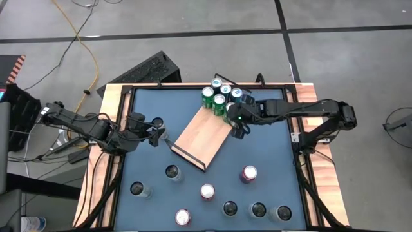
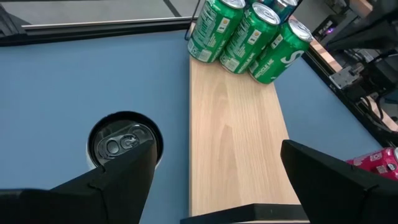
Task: Place canned beverage on shelf
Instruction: Put green soda can on the shelf aligned with the other green soda cans
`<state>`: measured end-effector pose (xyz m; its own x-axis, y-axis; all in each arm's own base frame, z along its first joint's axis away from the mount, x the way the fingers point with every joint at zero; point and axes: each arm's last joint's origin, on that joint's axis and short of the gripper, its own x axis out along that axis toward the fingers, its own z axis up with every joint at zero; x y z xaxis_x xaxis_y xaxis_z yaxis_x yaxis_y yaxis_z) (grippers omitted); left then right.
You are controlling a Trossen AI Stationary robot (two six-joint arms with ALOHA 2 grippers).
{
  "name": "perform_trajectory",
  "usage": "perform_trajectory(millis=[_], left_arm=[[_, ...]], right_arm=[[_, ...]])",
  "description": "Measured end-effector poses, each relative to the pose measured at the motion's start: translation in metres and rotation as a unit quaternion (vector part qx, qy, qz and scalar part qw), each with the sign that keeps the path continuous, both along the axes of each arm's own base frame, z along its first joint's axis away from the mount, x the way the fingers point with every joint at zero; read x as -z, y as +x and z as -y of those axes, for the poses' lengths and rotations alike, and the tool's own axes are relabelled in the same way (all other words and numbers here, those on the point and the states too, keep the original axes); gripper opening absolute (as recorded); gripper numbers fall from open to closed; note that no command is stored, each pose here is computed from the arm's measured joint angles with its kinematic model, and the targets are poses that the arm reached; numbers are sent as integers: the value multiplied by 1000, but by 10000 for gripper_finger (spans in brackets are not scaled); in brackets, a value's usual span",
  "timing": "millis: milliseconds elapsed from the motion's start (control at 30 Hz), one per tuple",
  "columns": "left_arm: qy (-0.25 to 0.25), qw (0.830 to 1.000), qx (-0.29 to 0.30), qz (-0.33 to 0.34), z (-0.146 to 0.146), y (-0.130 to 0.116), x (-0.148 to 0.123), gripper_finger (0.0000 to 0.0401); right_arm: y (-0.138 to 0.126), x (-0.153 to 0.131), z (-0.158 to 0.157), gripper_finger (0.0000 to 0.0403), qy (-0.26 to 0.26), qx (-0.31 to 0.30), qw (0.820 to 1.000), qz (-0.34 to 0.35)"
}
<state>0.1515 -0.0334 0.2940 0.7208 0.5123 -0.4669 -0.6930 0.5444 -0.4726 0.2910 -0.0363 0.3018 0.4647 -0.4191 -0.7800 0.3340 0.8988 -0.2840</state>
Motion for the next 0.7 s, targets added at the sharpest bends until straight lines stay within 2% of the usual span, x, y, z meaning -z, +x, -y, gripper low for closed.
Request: perform_trajectory(millis=[100,300,567,700], left_arm=[[0,1000,0,0,0,0,0,330],[3,1000,-3,0,0,0,0,330],[3,1000,-3,0,0,0,0,330],[3,1000,-3,0,0,0,0,330]], right_arm=[[1,0,-3,0,-4,-12,1000,-3],[-2,1,7,0,-3,6,1000,-12],[-9,4,23,0,-2,36,998,-41],[-13,4,27,0,-27,76,996,-46]])
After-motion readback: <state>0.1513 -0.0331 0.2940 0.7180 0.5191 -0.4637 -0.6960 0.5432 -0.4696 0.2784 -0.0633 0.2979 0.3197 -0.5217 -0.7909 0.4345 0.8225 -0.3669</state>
